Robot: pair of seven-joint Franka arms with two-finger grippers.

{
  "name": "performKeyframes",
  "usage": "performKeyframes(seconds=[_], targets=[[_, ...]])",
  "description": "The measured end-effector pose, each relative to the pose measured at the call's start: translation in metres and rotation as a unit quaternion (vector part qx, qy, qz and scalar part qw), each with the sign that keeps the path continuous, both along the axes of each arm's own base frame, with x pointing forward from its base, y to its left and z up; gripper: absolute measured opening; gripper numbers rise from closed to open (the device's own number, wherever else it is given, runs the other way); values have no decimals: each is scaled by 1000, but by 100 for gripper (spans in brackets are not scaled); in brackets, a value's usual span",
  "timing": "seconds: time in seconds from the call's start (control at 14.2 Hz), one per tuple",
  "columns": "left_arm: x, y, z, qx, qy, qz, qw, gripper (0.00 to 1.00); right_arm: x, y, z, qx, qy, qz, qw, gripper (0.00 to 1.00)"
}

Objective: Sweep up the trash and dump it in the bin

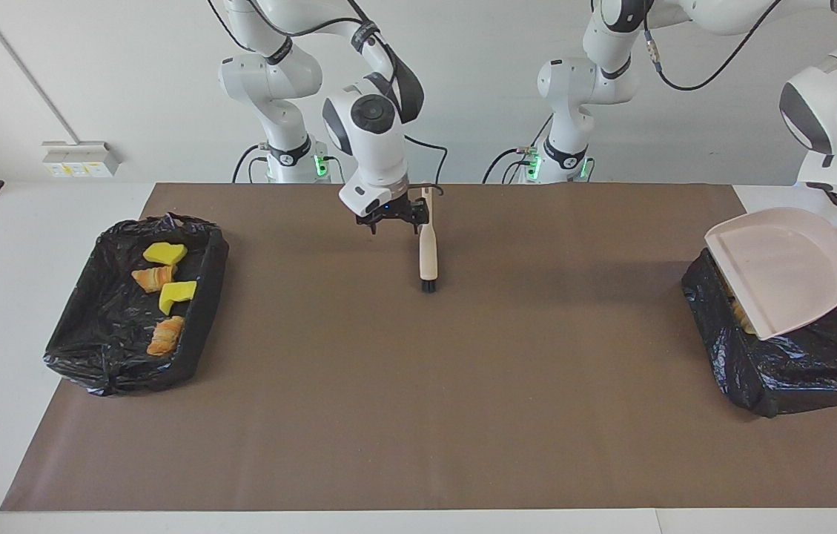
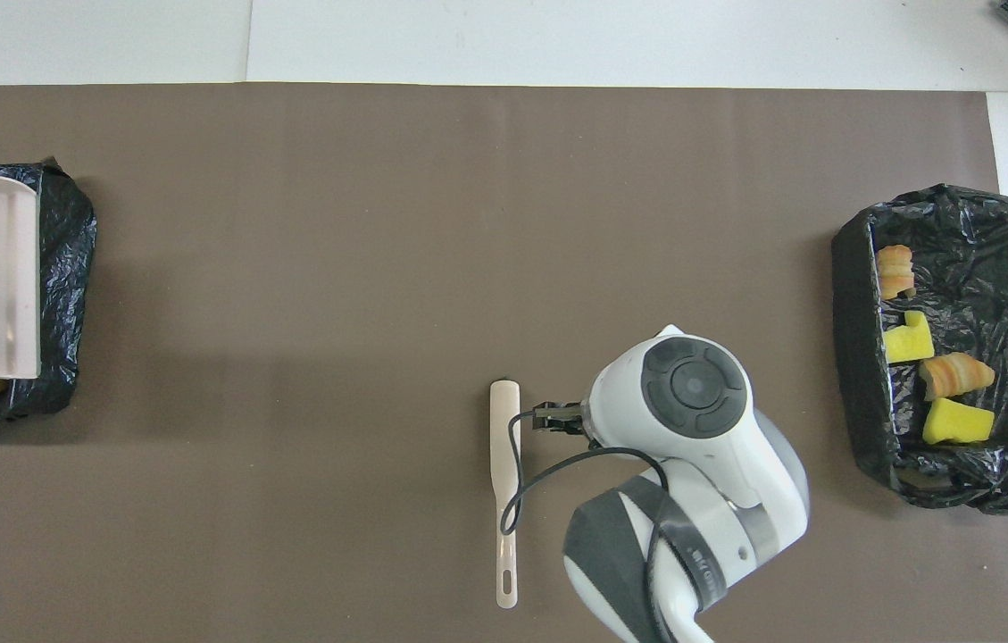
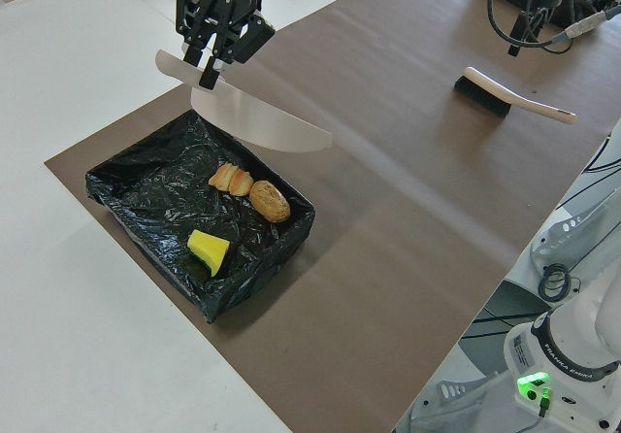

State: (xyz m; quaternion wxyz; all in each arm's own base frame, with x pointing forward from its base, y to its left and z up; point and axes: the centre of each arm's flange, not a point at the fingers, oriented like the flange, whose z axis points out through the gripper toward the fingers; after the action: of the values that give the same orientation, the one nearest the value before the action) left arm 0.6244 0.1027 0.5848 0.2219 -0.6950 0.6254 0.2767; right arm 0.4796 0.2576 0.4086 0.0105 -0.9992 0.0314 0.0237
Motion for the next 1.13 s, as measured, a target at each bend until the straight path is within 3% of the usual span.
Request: performKeyframes(seconds=[0.28,0.49,0.63,0.77,0.91,1.13], targets=[[-5,-92,-40,-60,-62,131,988,31,56,-87,46,-40,-42,-11,998,100],[-17,-166,-80,-99,-80,215,968,31,80,-145,78,-54,-60,-15,997,100],[-29,-224,-105,-101,-113,279,948,31,90,-187,105,-58,-60,-4,996,100],[-45,-286,-126,-110,-149,328,926,31,90,-225,139,-63,-50,7,997,100],[-60,-333,-136,-122,-176,368,905,31,78,-247,178,-64,-38,14,997,100],[-74,-398,-153,-157,-208,451,853,31,50,-268,229,-63,-20,20,998,100]])
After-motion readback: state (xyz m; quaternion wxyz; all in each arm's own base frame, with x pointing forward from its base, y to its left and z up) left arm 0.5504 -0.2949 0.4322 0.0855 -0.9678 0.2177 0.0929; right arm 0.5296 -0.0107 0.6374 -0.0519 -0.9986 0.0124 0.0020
